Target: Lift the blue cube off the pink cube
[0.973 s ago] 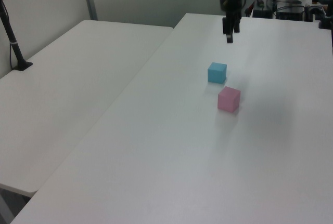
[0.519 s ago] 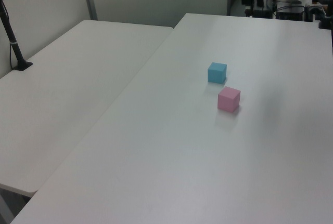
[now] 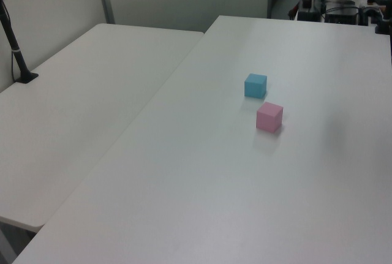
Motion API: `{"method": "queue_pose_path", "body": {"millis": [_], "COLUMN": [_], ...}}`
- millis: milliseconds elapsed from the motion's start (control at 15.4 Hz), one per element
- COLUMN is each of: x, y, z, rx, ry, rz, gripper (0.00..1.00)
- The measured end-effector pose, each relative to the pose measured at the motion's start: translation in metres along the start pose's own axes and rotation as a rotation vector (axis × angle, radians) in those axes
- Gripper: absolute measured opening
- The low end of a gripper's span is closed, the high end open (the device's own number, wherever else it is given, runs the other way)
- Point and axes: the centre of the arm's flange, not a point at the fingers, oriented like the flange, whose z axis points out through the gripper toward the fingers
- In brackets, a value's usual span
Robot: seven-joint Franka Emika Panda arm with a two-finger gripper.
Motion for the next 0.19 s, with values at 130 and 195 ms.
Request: {"method": "queue_pose_path", "body": {"millis": [130, 195], "x": [0.0064, 0.0092], "y": [0.0014, 0.0018], "z": [0.0012, 0.0030], "rx": [-0.003, -0.005], "ry": [0.036, 0.046], "rz": [-0.019, -0.029], "gripper": [1.00, 1.00]}}
